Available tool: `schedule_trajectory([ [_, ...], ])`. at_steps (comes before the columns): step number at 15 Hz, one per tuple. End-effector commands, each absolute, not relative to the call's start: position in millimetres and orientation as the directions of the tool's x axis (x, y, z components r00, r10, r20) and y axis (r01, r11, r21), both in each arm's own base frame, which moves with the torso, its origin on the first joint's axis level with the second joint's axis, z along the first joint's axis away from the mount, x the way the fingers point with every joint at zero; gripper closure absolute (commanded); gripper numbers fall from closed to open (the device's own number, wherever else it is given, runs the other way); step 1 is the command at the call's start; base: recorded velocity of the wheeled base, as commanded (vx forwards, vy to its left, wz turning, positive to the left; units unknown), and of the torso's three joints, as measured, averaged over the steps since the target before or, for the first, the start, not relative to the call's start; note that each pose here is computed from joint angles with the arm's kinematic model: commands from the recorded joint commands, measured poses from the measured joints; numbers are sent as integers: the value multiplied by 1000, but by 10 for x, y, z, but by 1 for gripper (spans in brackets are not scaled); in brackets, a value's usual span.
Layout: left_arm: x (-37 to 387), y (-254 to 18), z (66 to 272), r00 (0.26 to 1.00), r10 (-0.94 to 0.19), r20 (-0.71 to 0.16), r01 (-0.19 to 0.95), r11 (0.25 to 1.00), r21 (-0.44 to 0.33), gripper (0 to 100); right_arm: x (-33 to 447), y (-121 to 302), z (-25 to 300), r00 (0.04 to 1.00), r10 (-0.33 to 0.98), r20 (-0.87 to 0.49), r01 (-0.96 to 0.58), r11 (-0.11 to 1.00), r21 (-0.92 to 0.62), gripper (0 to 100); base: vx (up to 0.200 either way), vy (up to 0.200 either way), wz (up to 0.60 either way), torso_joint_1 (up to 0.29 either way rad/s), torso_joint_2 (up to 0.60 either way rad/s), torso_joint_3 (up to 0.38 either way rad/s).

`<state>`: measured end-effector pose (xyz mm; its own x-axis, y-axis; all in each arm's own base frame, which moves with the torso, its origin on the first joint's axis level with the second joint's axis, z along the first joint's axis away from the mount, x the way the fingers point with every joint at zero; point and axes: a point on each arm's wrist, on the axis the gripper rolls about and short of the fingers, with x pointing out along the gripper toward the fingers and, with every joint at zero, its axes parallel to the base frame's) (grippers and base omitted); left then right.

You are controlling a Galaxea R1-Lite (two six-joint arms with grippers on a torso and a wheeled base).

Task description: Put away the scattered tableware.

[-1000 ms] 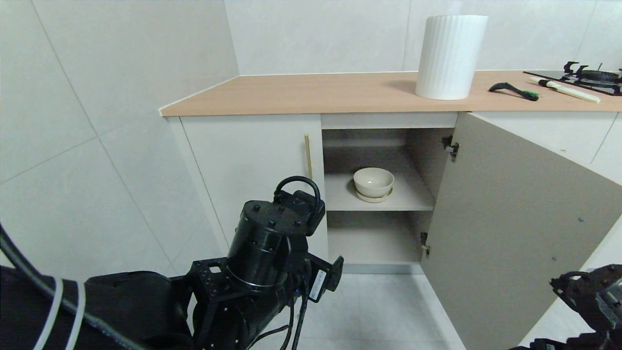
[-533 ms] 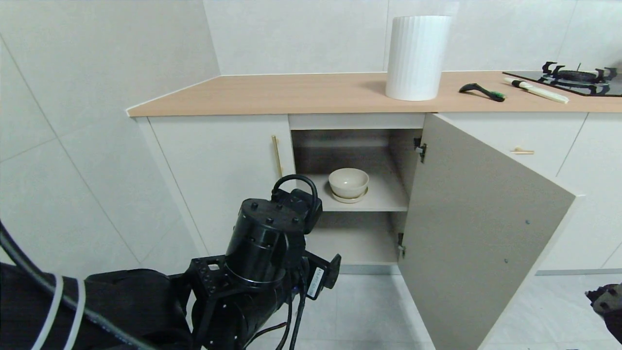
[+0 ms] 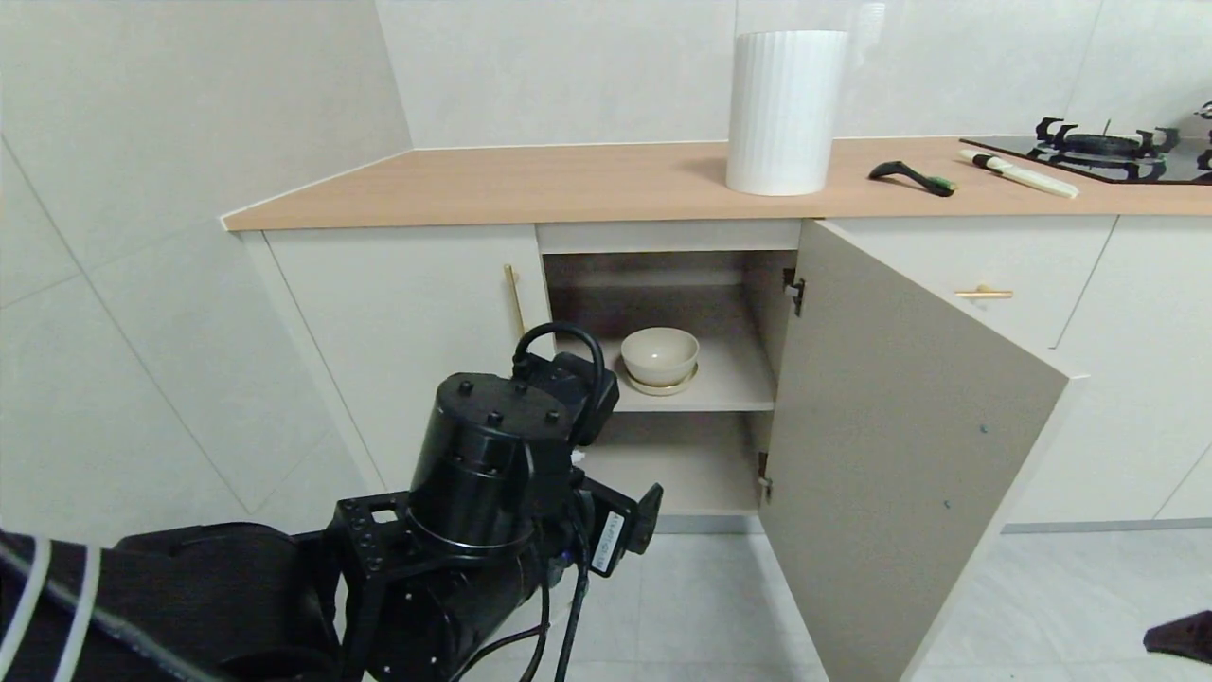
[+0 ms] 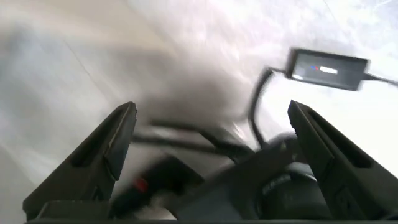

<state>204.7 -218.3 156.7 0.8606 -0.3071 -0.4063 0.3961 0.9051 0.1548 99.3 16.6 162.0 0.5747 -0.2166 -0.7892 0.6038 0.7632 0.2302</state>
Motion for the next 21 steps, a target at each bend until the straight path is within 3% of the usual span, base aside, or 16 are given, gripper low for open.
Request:
schedule_trajectory([
  [1, 1994, -2118, 1720, 874, -322, -364, 390, 912, 130, 0, 1172, 148, 1777, 664, -229, -711, 587, 750, 306, 0, 0, 0, 0, 0, 0, 0],
  [3, 1985, -2081, 1781, 882, -321, -346, 380, 918, 117, 0, 1411, 167, 1814, 730, -253, -635, 548, 773, 321, 0, 0, 0, 0, 0, 0, 0],
  [6, 1966, -2033, 1864, 889, -324, -322, 373, 922, 104, 0, 1820, 90, 1713, 714, -326, -620, 590, 757, 282, 0, 0, 0, 0, 0, 0, 0],
  [11, 1946, -2011, 1907, 893, -327, -310, 373, 923, 99, 0, 2296, 75, 1547, 721, -337, -606, 600, 741, 301, 0, 0, 0, 0, 0, 0, 0],
  [20, 1953, -2012, 1920, 894, -329, -306, 372, 923, 96, 0, 2447, 132, 1500, 742, -160, -651, 510, 765, 392, 0, 0, 0, 0, 0, 0, 0],
  [21, 1951, -2010, 1924, 894, -329, -305, 372, 923, 95, 0, 2451, 174, 1498, 747, -70, -661, 457, 777, 433, 0, 0, 0, 0, 0, 0, 0],
])
